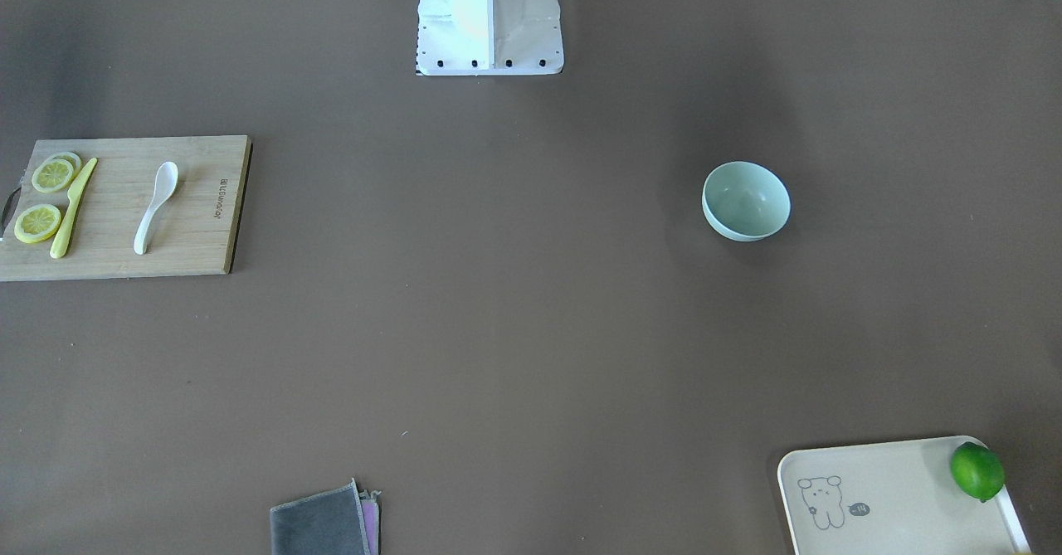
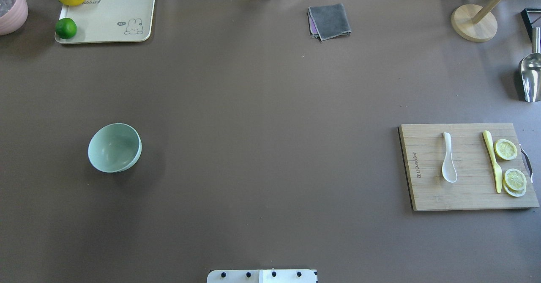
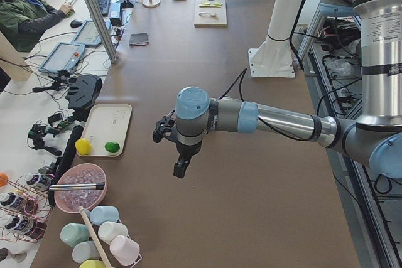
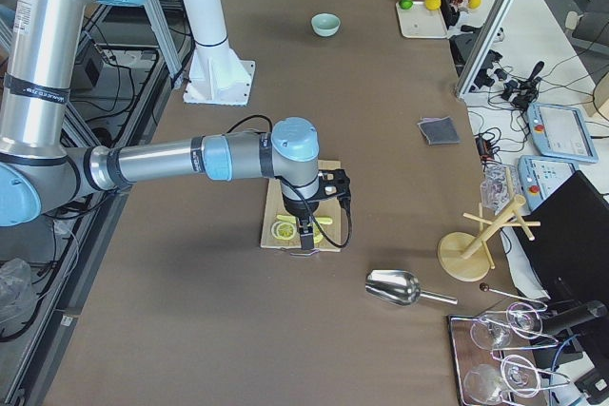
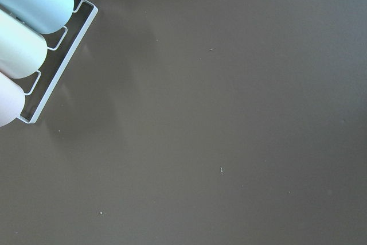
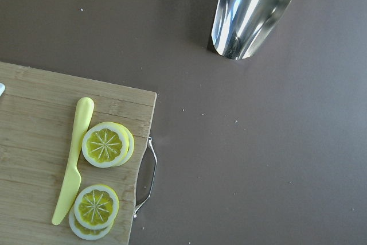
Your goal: Place spoon in bowl
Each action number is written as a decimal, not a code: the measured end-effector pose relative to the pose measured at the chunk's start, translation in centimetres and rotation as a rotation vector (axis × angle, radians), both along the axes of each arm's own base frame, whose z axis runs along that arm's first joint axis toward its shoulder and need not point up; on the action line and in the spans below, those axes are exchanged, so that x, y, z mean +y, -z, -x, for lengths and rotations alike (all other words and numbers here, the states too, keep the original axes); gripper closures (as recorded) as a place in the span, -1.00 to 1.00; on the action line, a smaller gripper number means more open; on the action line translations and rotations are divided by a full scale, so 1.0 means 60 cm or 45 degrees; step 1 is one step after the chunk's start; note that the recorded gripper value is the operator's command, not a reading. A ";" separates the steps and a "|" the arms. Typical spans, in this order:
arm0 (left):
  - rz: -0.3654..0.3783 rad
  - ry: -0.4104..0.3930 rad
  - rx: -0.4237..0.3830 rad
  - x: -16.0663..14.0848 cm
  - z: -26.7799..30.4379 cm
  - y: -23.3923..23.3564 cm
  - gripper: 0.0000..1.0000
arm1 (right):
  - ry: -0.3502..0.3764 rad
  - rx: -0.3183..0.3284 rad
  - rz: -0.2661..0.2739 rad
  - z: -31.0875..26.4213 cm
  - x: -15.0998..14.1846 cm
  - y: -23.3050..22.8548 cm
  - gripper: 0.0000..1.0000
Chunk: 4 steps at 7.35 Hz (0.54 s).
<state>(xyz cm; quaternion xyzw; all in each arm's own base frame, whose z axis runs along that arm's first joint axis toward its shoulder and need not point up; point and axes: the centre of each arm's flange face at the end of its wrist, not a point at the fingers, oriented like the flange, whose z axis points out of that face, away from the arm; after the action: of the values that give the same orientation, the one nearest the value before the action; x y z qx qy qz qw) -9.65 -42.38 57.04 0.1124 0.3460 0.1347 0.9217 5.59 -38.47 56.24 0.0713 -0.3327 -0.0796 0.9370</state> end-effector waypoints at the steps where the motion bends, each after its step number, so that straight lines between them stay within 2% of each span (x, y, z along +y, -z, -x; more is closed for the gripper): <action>1: -0.006 0.000 0.000 0.000 0.000 0.004 -0.97 | -0.001 -0.002 -0.028 0.000 -0.009 0.016 -1.00; 4: -0.009 0.002 -0.002 -0.001 0.000 0.007 -0.97 | -0.002 -0.008 -0.094 0.002 -0.035 0.052 -1.00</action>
<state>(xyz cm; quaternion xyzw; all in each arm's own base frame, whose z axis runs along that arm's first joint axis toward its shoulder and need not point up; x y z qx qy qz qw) -9.63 -42.45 56.61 0.1157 0.3447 0.1351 0.9217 5.49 -40.55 53.12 0.1062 -0.3325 -0.0909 0.9327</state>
